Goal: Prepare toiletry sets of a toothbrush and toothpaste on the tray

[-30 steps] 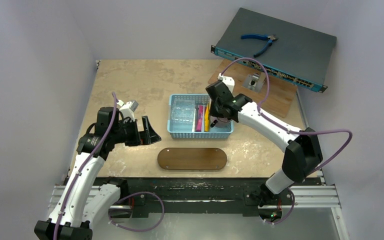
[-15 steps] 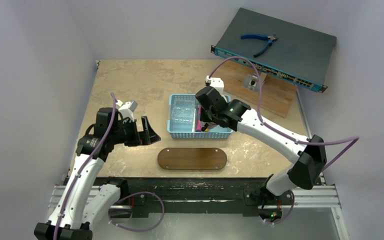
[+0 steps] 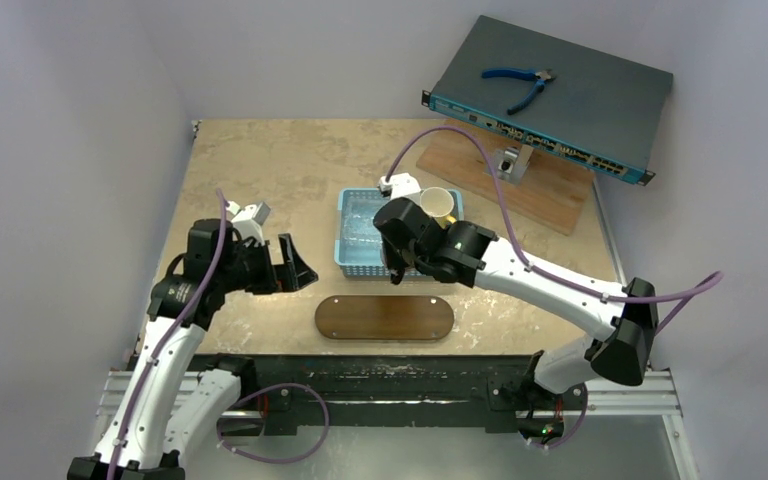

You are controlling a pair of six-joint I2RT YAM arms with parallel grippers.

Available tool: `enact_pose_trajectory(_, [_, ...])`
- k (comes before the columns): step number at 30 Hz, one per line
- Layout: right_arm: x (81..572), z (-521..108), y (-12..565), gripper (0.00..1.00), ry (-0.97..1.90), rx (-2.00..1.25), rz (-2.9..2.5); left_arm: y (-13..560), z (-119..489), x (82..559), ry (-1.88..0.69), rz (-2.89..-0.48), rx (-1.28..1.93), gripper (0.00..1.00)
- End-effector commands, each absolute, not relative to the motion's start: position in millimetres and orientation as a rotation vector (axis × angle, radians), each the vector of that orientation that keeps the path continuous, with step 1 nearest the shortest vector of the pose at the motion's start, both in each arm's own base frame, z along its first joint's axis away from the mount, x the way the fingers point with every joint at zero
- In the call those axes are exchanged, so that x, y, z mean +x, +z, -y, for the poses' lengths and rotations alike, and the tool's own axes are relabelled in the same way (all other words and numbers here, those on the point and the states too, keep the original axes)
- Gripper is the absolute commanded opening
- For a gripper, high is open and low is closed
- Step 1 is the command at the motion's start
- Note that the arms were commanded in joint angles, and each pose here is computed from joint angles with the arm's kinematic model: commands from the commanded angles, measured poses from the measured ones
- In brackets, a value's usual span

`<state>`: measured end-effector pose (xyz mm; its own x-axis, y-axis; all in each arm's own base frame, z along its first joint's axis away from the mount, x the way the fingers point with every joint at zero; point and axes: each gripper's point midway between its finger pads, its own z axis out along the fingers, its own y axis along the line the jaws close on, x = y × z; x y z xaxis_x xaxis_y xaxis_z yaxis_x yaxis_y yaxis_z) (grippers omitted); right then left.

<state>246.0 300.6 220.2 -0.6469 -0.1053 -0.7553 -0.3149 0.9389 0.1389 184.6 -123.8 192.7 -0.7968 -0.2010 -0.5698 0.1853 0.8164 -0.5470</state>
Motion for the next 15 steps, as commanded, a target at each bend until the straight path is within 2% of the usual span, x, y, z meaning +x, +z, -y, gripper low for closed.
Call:
enact_pose_trajectory(1, [231.1,-328.2,249.4,0.00,0.411,-0.397,-2.151,208.5,116.5,189.1,-0.731,-2.292,0.008,1.00])
enact_pose_trajectory(9, [202.8,-378.7,243.4,0.00,0.473,-0.503,-2.153,223.6,86.3,192.3,-0.537,-2.229,-0.118,1.00])
enact_pose_trajectory(15, [199.4,-401.1,231.6,0.00,0.405,-0.405,-2.215,225.1,53.2,189.7,-0.350,-2.202,-0.285,1.00])
